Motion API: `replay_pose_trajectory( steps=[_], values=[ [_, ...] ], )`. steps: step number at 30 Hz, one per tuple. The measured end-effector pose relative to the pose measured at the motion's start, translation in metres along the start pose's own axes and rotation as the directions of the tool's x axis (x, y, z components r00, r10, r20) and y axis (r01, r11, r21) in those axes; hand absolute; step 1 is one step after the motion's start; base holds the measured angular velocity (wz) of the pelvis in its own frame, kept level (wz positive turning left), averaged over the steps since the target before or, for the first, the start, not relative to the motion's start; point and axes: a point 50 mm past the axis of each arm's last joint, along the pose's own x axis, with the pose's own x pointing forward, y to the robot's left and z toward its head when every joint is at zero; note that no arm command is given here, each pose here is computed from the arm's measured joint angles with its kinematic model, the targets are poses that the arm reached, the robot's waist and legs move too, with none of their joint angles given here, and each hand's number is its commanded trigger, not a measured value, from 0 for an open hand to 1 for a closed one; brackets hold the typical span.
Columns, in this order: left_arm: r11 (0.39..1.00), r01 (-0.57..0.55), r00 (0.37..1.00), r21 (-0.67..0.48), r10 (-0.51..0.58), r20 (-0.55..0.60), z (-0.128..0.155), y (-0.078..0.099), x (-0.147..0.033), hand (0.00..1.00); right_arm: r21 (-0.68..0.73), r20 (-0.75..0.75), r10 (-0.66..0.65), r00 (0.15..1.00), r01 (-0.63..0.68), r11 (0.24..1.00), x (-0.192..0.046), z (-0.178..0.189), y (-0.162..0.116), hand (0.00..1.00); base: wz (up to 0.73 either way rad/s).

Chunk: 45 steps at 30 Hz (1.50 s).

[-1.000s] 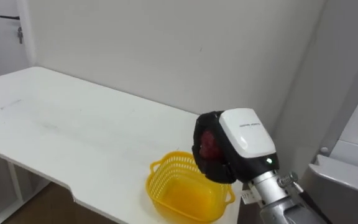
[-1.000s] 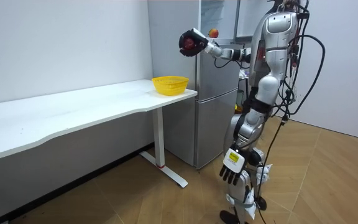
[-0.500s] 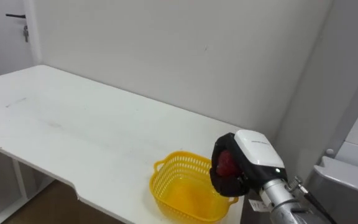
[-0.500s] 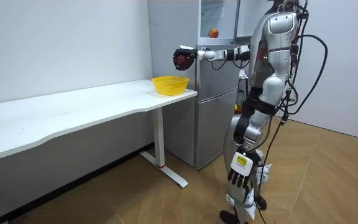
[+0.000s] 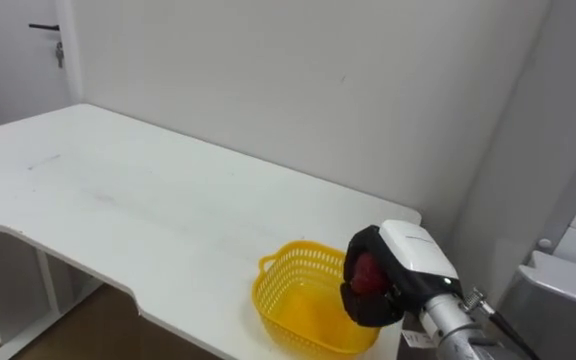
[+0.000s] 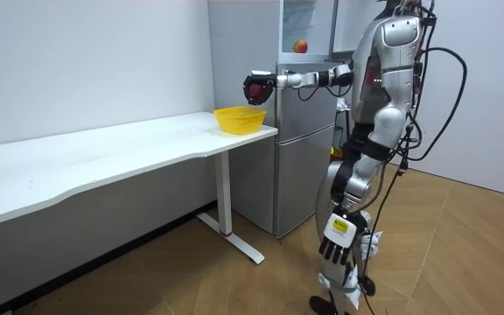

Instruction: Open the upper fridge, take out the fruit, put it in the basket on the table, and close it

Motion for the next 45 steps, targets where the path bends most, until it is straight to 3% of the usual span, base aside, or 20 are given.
replay_pose_trajectory(
  steps=[14,15,16,17,45],
  values=[
    [1.0,-0.003,1.0,-0.018,0.003,-0.015,-0.003,0.001,0.0,0.0,0.068,0.052,-0.055,0.997,0.051,0.996,0.017,0.023,-0.012,0.98,0.0],
    [1.0,-0.003,1.0,-0.018,0.002,-0.016,-0.003,0.001,0.0,0.0,0.072,0.055,-0.055,0.997,0.051,0.996,0.017,0.024,-0.011,0.76,0.06],
    [1.0,-0.002,1.0,-0.018,0.002,-0.016,-0.003,0.001,0.0,0.0,0.075,0.059,-0.056,0.997,0.051,0.996,0.017,0.026,-0.011,0.07,0.05],
    [1.0,-0.003,1.0,-0.018,0.003,-0.014,-0.002,0.001,0.0,0.0,0.073,0.064,-0.056,0.996,0.051,0.996,0.018,0.028,-0.01,0.0,0.04],
    [1.0,-0.014,1.0,0.009,0.014,0.022,0.016,0.004,0.002,0.0,0.019,0.116,-0.04,0.992,0.039,0.999,0.02,0.041,-0.006,0.0,0.0]
  ],
)
